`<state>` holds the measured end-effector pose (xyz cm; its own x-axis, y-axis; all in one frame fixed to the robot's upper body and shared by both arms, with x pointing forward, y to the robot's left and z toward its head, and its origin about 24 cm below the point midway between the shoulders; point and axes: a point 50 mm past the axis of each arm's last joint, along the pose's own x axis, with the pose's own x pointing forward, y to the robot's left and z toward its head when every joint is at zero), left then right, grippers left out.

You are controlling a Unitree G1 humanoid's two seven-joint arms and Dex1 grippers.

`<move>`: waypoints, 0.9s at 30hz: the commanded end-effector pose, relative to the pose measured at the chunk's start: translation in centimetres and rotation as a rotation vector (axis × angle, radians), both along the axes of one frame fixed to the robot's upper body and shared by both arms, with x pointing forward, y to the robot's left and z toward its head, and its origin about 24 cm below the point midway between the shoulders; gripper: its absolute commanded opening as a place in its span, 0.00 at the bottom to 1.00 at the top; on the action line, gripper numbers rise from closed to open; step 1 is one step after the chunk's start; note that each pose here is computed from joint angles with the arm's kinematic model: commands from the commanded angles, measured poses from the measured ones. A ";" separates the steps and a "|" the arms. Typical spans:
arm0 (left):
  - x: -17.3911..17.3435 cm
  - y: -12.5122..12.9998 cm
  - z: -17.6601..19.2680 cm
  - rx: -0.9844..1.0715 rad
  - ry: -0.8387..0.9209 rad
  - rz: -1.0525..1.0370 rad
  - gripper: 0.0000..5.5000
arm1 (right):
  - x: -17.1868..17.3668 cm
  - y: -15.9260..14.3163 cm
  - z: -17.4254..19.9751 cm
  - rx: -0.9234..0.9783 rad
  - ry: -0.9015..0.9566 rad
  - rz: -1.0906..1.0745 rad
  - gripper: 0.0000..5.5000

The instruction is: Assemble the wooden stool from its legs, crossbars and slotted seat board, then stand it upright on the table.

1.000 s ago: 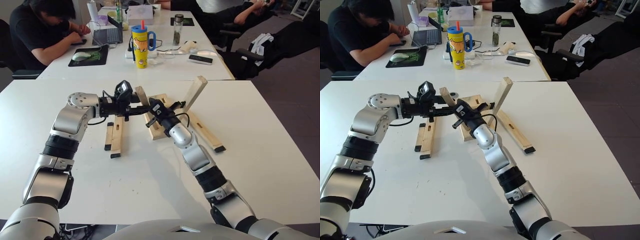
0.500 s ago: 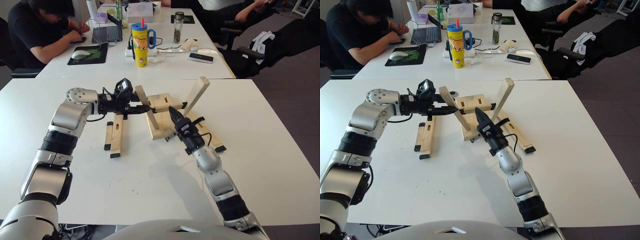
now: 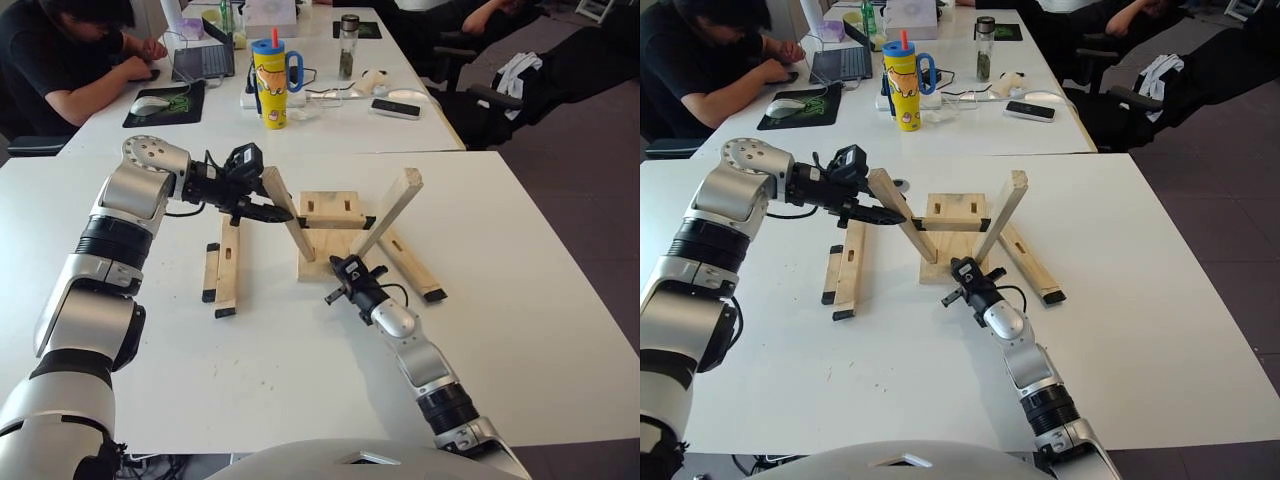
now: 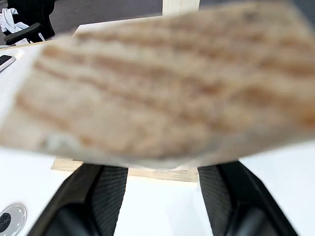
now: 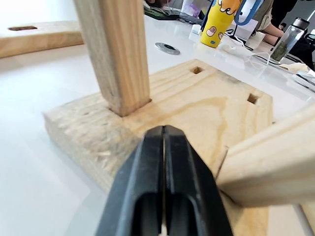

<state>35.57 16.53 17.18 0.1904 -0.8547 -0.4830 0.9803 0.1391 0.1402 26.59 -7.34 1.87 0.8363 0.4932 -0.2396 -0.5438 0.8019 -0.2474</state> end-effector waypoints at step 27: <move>-10.5 -0.5 -5.5 -0.731 -0.306 1.414 0.30 | -4.8 -5.9 5.9 0.250 -0.255 -0.183 0.00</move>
